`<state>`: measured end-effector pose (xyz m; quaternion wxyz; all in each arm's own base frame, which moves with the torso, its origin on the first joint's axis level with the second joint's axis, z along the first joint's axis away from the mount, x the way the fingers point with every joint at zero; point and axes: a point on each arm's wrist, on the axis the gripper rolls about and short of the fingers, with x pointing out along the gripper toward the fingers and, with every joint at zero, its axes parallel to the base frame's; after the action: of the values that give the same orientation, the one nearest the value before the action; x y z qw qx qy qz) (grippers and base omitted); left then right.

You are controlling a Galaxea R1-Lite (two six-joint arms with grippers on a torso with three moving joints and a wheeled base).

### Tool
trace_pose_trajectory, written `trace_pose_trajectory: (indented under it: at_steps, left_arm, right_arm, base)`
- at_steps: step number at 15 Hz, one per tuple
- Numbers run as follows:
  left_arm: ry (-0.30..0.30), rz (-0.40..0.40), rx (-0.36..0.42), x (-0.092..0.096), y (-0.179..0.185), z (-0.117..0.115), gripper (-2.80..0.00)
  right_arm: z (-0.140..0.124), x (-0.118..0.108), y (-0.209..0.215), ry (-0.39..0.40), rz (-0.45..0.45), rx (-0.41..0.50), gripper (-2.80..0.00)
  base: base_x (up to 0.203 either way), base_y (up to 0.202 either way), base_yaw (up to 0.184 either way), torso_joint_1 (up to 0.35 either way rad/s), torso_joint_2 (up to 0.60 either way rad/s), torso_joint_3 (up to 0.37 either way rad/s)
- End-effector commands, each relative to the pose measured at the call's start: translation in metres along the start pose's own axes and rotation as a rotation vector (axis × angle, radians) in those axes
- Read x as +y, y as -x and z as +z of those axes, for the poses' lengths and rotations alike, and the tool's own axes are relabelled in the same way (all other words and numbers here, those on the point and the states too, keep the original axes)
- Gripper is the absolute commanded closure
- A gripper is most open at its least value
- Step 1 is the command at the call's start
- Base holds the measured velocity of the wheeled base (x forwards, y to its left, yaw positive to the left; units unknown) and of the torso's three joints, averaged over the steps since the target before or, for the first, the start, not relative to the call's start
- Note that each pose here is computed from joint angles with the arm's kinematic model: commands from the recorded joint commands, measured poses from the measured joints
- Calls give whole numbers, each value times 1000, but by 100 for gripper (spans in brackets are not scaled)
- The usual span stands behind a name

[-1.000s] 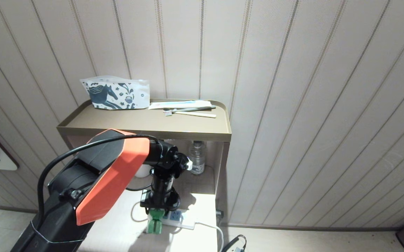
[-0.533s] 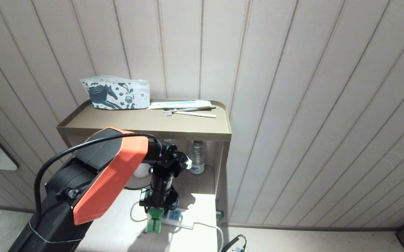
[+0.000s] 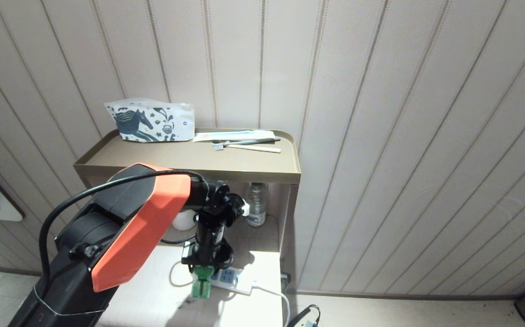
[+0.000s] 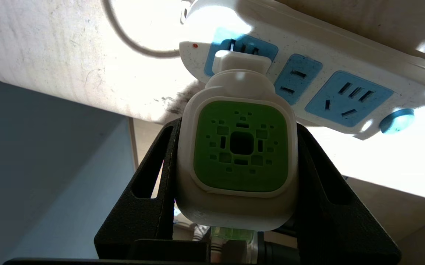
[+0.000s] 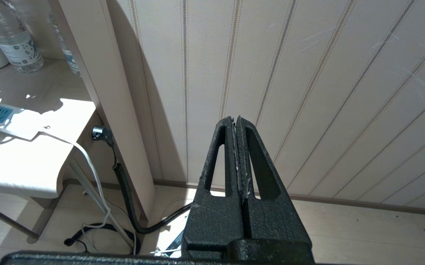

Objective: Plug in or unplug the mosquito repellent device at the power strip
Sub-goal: Insert the plug into the socket

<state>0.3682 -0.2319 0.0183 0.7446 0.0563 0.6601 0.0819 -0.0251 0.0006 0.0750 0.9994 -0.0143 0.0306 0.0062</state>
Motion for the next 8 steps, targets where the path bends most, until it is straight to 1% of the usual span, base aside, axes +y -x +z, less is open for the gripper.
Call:
trace_pose_trajectory:
  at_steps: [1,3,5,8]
  left_arm:
    - [10,5,9,0,1,-1,0]
    - [25,4,4,-1,-1,-1,0]
    - [16,1,9,-4,-1,-4,0]
    - [10,-4,-7,-7,5,-5,0]
  right_arm:
    - [0,0,0,1,1,0,0]
    - [0,0,0,1,-1,0,0]
    - [0,0,0,3,1,0,0]
    - [0,0,0,7,-1,0,0]
  base:
    - [0,0,0,0,0,0]
    - [0,0,0,0,0,0]
    - [0,0,0,0,0,0]
    - [0,0,0,0,0,0]
